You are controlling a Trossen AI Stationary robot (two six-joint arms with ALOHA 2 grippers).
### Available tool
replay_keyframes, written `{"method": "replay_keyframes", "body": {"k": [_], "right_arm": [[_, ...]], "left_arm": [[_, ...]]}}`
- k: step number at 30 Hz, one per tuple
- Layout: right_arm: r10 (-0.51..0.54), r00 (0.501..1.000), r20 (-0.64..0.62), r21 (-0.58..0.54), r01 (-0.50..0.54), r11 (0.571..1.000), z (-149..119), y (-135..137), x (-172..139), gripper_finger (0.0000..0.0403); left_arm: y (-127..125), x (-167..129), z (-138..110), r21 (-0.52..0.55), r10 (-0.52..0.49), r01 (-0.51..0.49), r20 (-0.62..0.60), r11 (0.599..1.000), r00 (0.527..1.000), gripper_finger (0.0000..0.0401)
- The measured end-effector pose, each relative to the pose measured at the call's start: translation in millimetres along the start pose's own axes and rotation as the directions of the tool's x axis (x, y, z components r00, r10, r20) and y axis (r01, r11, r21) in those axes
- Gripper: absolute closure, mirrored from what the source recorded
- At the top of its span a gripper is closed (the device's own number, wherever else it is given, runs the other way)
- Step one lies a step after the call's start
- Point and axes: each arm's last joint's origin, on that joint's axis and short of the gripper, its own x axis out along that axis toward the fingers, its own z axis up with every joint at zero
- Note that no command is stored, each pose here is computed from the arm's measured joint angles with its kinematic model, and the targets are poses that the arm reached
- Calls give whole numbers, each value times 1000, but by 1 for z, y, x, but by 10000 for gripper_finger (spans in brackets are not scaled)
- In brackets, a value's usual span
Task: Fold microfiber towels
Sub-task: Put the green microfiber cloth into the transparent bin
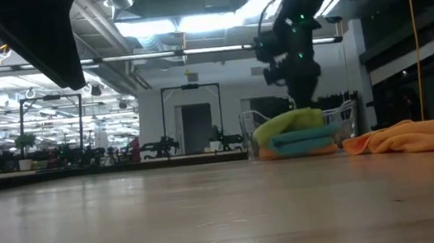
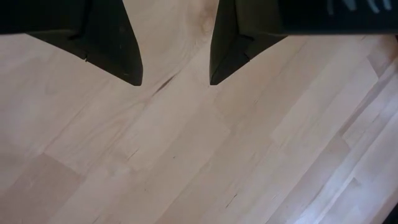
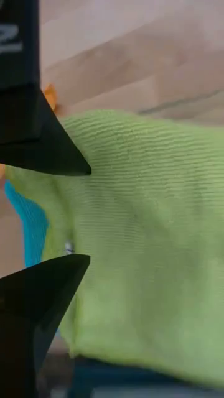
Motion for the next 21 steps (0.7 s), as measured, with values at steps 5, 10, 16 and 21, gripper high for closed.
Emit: {"method": "replay_keyframes", "body": {"k": [5,10,16,21], "right_arm": [[-18,996,-89,9,19,1000,-18,0,26,183],[-119,982,-145,-3,120,993,-23,-2,33,183],[-119,981,-152,3,121,993,-15,-4,9,183],[-18,997,-77,21,20,1000,-7,-2,-7,183]], "left_arm": [[0,0,0,0,0,0,0,1000,1000,222],[0,0,0,0,1,-1,1,1000,1000,222],[0,0,1,0,3,-3,18,1000,1000,222],[0,0,1,0,3,-3,18,1000,1000,222]]}}
